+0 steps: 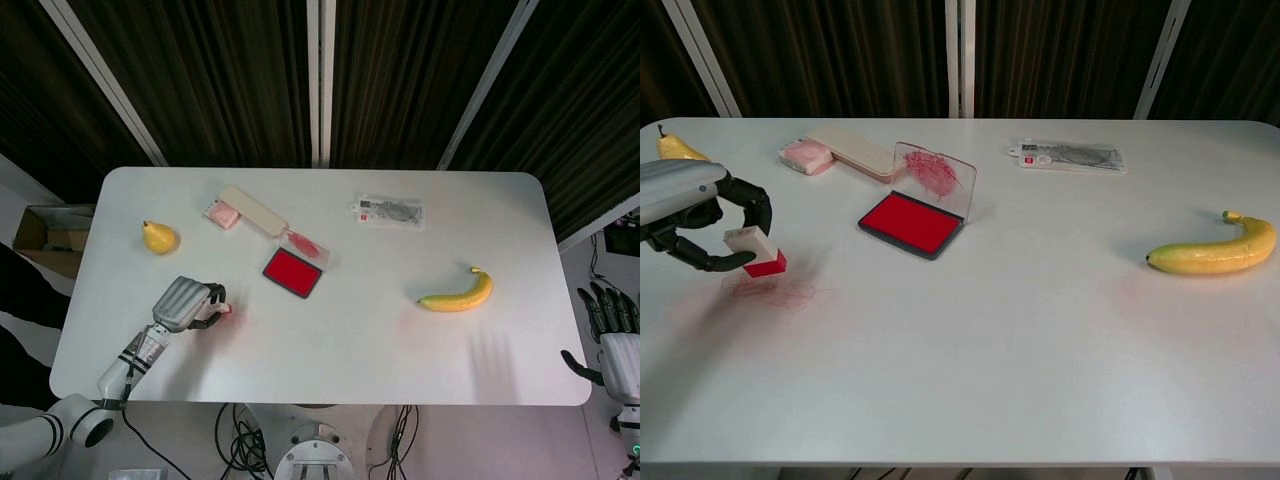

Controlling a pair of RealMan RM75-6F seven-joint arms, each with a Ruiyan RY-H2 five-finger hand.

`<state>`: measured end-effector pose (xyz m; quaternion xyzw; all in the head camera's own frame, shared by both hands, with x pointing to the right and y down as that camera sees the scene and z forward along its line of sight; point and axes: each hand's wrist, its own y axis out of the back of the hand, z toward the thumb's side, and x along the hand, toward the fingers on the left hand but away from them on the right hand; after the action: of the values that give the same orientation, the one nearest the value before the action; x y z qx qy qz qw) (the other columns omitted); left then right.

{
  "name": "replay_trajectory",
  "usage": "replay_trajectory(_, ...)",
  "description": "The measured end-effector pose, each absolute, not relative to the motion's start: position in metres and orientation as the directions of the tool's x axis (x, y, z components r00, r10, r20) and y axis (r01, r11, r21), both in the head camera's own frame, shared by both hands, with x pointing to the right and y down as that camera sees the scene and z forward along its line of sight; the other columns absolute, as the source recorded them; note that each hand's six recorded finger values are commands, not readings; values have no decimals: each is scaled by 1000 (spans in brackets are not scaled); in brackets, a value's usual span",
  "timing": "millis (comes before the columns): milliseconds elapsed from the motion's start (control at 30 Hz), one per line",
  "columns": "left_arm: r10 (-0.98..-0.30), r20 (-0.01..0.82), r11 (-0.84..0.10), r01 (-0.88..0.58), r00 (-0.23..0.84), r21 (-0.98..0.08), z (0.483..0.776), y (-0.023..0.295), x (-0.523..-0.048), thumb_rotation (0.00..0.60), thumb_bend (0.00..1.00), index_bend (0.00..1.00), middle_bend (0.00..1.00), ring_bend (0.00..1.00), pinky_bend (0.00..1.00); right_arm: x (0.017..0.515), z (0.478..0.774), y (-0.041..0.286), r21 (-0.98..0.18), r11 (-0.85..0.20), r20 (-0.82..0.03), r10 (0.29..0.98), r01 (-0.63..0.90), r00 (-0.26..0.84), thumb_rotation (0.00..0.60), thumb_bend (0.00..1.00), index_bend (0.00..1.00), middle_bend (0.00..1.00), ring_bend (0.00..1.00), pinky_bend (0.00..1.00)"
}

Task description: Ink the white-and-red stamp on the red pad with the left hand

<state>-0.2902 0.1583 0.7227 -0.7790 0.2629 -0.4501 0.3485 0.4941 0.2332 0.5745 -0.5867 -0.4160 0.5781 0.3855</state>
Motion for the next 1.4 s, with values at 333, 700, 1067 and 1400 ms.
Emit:
replay_trajectory(333, -710, 449, -623, -187, 543, -759, 718, 109, -229, 600, 453, 627, 654, 1000, 1000, 492, 575, 233, -933, -357, -357, 934, 43, -11, 600, 89, 0, 0, 0, 0)
replay_trajectory(700, -676, 447, -629, -143, 586, -764, 743, 79, -154, 600, 462, 625, 654, 1000, 1000, 499, 568, 233, -937, -347, -348, 937, 38, -31, 600, 89, 0, 0, 0, 0)
replay_trajectory(1067, -651, 523, -636, -19, 551, -771, 772, 70, -132, 600, 485, 626, 654, 1000, 1000, 502, 565, 232, -937, -347, -349, 937, 42, -31, 600, 90, 0, 0, 0, 0)
replay_trajectory(1400, -631, 572, -659, 27, 524, -751, 788, 77, -133, 600, 489, 628, 655, 1000, 1000, 499, 569, 232, -932, -359, -361, 932, 41, -24, 600, 90, 0, 0, 0, 0)
